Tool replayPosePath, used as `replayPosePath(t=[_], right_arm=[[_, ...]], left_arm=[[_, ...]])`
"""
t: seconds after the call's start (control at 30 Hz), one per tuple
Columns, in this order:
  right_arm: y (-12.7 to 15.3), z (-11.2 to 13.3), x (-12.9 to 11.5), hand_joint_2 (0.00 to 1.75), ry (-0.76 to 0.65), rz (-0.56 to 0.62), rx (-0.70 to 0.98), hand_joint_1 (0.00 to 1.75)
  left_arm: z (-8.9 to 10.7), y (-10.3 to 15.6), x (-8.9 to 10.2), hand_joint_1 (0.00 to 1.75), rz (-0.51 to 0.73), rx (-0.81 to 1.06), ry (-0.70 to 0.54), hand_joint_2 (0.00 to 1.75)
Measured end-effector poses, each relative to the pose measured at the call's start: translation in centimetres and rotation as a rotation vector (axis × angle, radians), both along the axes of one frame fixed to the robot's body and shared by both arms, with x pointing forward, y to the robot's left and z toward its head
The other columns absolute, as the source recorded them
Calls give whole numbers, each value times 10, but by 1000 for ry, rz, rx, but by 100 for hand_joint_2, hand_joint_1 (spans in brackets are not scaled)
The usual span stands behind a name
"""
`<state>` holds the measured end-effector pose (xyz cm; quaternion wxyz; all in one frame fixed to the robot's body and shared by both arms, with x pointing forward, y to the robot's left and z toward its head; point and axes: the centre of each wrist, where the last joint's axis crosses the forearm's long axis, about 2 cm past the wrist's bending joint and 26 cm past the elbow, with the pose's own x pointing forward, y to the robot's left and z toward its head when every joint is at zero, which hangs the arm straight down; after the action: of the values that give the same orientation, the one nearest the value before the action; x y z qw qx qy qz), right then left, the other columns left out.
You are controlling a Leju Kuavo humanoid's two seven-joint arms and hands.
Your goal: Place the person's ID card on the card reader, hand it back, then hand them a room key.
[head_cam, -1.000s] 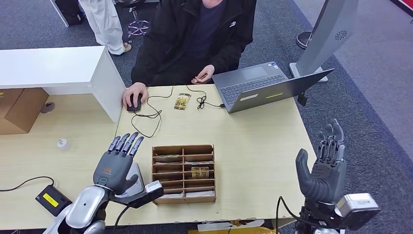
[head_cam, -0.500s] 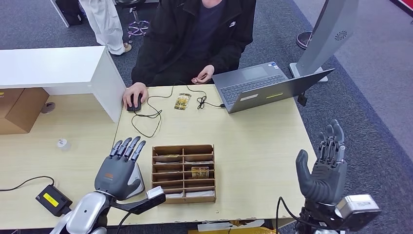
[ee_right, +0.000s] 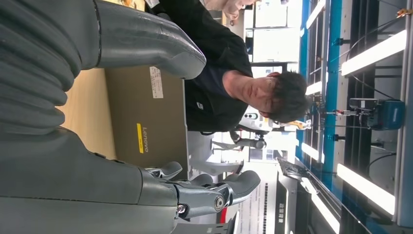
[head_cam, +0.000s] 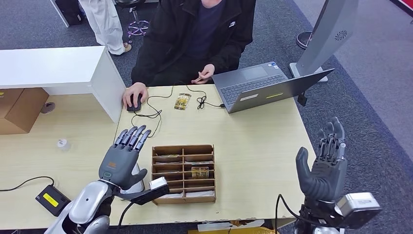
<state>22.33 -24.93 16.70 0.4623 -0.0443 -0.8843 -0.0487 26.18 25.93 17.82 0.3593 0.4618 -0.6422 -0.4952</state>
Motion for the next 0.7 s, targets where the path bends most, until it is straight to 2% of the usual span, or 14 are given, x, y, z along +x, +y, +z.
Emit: replayPosePath(t=[0.7], right_arm=[[7,3,9,175,-13,27,11,0]], left_arm=[[10,-21,17,0,-95,-21,5,175]])
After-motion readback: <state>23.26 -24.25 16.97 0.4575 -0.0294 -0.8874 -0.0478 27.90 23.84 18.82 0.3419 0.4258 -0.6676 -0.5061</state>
